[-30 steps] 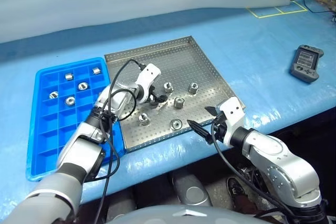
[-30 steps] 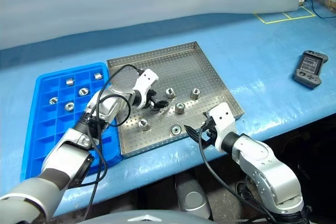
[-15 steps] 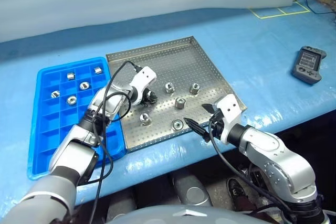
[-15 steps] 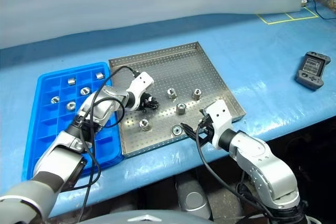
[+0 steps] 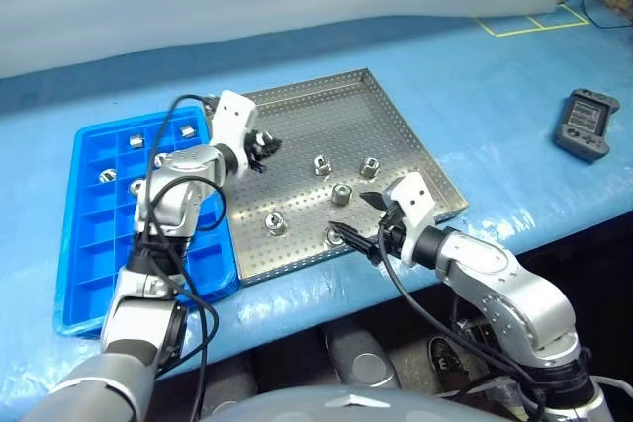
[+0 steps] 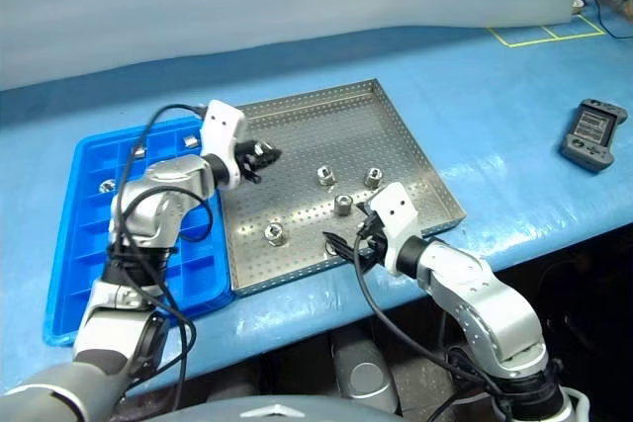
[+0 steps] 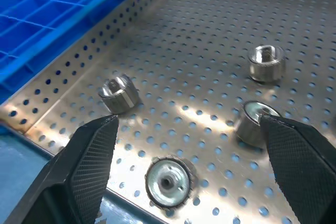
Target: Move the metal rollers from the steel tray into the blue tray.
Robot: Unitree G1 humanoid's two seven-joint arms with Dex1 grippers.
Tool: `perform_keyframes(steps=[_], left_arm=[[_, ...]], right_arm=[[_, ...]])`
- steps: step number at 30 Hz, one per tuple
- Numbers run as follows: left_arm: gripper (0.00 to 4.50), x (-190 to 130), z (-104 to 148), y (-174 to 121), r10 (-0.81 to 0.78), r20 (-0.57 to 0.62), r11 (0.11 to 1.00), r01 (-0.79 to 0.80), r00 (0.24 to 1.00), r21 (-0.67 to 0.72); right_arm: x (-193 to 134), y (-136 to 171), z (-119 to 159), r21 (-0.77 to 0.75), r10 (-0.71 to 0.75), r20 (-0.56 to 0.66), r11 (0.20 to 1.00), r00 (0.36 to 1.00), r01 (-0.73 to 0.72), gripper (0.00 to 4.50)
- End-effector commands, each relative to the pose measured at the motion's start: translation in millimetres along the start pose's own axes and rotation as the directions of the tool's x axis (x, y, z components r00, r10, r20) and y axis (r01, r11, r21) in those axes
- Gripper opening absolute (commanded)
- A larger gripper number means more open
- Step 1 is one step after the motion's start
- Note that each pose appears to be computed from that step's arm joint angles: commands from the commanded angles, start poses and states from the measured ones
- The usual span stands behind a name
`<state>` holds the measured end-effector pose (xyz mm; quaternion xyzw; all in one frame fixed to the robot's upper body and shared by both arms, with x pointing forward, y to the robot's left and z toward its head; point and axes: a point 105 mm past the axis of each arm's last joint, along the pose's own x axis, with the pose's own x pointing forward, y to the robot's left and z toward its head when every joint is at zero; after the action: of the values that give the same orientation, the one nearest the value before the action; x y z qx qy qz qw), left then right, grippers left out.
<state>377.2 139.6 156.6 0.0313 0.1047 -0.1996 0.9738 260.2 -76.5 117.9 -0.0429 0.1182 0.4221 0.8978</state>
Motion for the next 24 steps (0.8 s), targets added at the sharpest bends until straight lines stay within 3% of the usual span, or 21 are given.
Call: perform_keyframes(steps=[1, 8, 11, 15, 23, 24], left_arm=[[1.70, -33.0, 21.7, 23.0, 0.185, 0.129, 0.982, -0.187, 0.974, 0.008], [1.70, -86.1, 0.9, 63.1, 0.513, 0.132, 0.858, -0.512, 0.848, -0.042], [1.70, -99.7, -22.2, 72.0, 0.606, 0.064, 0.795, -0.605, 0.793, -0.036], [1.70, -107.4, -51.0, 75.6, 0.661, -0.034, 0.750, -0.660, 0.750, 0.025], [1.70, -108.4, -85.1, 78.6, 0.674, -0.167, 0.726, -0.687, 0.719, -0.025], [2.05, -107.8, -86.5, 79.4, 0.673, -0.174, 0.726, -0.687, 0.719, -0.027]], right_arm=[[12.3, 15.3, 14.2, -0.041, 0.102, 0.050, 0.994, 0.994, -0.100, 4.50], [33.2, 37.6, 23.0, -0.071, 0.258, 0.061, 0.965, 0.964, -0.253, 4.50], [37.3, 44.3, 24.3, -0.074, 0.306, 0.060, 0.951, 0.950, -0.301, 4.50], [38.7, 46.8, 24.1, -0.078, 0.330, 0.054, 0.942, 0.942, -0.325, 4.50], [35.5, 43.7, 22.1, -0.064, 0.310, 0.055, 0.950, 0.949, -0.306, 4.50], [34.7, 43.4, 21.7, -0.061, 0.305, 0.056, 0.951, 0.951, -0.302, 4.50]])
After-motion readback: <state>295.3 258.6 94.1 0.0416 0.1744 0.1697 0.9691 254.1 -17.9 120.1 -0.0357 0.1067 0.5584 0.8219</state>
